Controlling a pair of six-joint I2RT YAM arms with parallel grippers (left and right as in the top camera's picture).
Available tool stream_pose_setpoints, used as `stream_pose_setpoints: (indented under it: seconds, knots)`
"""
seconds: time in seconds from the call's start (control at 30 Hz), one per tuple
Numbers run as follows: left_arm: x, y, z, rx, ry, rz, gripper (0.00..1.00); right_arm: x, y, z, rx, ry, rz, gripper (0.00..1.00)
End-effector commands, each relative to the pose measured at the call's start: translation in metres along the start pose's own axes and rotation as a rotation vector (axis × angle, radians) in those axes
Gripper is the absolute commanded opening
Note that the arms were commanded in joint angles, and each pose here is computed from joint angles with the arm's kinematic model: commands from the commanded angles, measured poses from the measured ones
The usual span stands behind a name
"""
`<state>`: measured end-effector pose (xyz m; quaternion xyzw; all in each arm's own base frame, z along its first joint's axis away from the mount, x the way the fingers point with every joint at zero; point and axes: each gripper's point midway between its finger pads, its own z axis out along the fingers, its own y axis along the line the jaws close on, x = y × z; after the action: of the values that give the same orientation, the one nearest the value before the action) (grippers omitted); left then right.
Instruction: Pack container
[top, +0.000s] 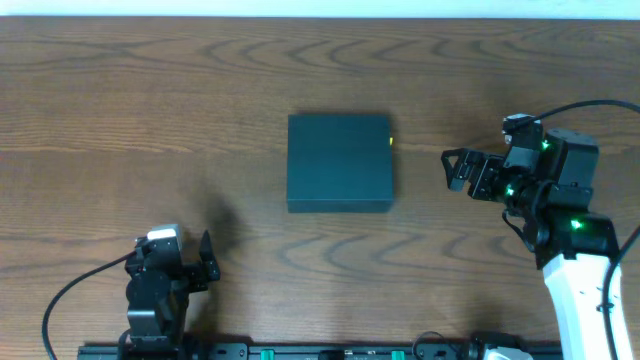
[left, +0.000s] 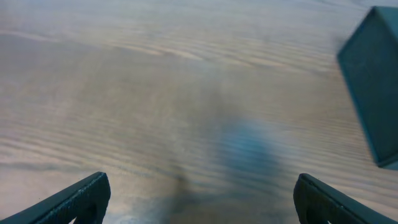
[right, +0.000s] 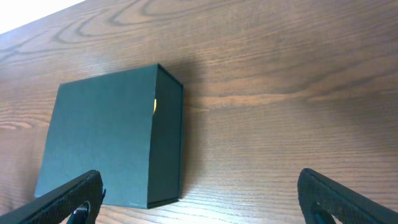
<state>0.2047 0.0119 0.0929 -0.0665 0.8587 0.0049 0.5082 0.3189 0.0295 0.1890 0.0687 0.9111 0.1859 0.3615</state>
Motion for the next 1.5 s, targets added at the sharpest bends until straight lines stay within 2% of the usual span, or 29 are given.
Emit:
stream_pose_setpoints:
  seconds: [0.0, 0.33, 1.47]
  knots:
    - [-0.003, 0.013, 0.001, -0.073, -0.026, -0.036, 0.95, 0.0, -0.001, 0.0, -0.001, 0.001, -0.011, 0.99]
    - [-0.003, 0.03, 0.0, -0.148, -0.031, -0.068, 0.95, 0.0, -0.001, 0.0, -0.001, 0.001, -0.011, 0.99]
    - [-0.003, 0.028, 0.0, -0.136, -0.029, -0.065, 0.95, 0.0, 0.004, -0.004, -0.009, -0.008, -0.022, 0.99]
